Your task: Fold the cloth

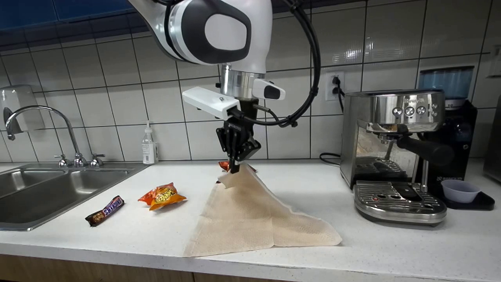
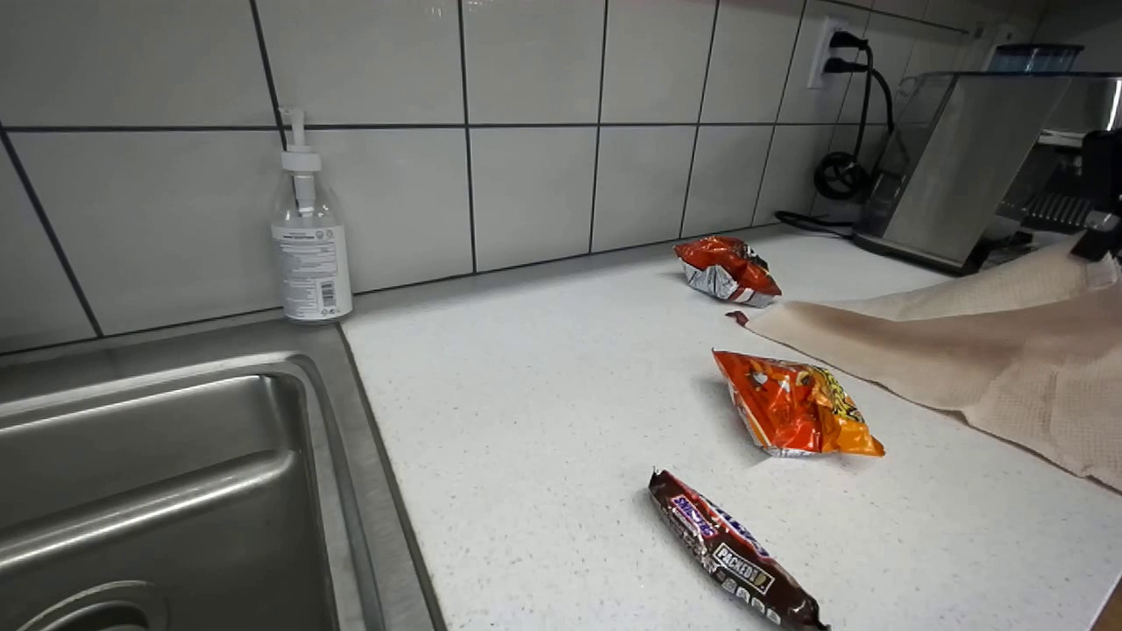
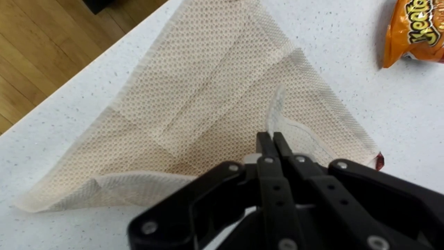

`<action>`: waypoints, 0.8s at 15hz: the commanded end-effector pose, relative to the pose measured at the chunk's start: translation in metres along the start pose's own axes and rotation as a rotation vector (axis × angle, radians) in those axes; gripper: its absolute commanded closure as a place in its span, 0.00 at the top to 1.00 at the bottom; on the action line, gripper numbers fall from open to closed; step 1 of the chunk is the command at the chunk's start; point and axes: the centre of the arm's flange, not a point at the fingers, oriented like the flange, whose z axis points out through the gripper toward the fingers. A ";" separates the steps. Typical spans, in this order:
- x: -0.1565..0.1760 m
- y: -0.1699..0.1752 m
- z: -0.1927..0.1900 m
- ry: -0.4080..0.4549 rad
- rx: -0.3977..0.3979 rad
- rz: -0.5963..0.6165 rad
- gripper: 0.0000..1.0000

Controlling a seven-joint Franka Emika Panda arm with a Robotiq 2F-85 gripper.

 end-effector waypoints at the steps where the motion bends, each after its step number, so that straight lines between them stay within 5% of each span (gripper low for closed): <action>1: -0.027 -0.003 -0.007 -0.004 0.000 -0.019 0.01; 12: -0.060 0.000 0.008 -0.026 -0.035 -0.065 0.01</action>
